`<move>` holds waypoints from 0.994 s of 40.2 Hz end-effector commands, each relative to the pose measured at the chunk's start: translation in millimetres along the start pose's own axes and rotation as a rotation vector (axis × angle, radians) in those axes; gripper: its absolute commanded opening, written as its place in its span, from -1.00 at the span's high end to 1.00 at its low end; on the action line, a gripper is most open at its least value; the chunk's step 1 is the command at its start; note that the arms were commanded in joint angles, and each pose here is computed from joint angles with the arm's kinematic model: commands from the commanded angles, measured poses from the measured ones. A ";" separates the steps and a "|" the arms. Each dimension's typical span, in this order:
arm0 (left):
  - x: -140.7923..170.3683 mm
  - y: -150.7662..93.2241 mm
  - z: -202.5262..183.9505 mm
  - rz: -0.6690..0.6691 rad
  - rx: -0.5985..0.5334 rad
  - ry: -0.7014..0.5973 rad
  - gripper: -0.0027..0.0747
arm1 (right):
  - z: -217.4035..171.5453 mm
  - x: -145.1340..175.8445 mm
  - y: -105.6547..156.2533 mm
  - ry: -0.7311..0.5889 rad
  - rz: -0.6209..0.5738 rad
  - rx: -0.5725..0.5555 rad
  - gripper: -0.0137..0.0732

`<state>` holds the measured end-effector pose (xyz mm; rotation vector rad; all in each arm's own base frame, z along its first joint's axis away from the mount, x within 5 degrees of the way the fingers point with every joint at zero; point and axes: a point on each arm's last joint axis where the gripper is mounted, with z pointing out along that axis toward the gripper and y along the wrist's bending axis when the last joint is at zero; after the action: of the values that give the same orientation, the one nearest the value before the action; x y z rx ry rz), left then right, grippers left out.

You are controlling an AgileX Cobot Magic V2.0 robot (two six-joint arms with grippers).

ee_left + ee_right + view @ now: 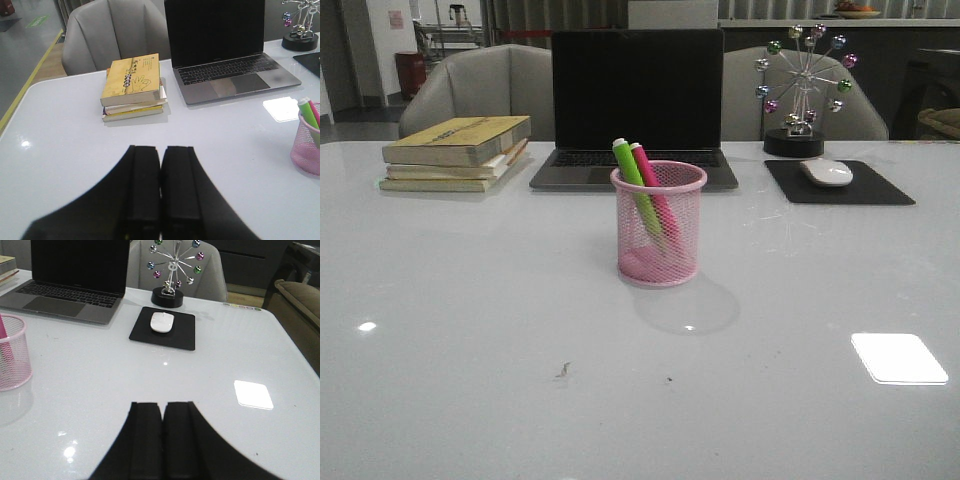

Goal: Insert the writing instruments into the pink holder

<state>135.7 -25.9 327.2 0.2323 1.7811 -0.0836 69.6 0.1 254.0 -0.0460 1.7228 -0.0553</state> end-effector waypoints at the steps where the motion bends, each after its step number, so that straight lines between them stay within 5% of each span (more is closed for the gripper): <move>1: -16.2 1.0 -1.8 -0.007 -0.005 -0.099 0.67 | -5.4 -3.2 -2.5 -0.114 0.011 0.034 0.57; 13: -16.2 1.0 -1.8 -0.007 -0.005 -0.099 0.67 | -11.9 36.2 0.6 -0.145 0.040 0.033 0.57; 40: -16.1 1.0 -1.8 -0.007 -0.005 -0.097 0.67 | -4.7 61.6 2.4 -0.101 0.075 0.027 0.57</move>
<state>135.7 -25.9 327.2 0.2323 1.7811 -0.0836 55.9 -0.7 183.4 0.0202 1.7256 -0.0226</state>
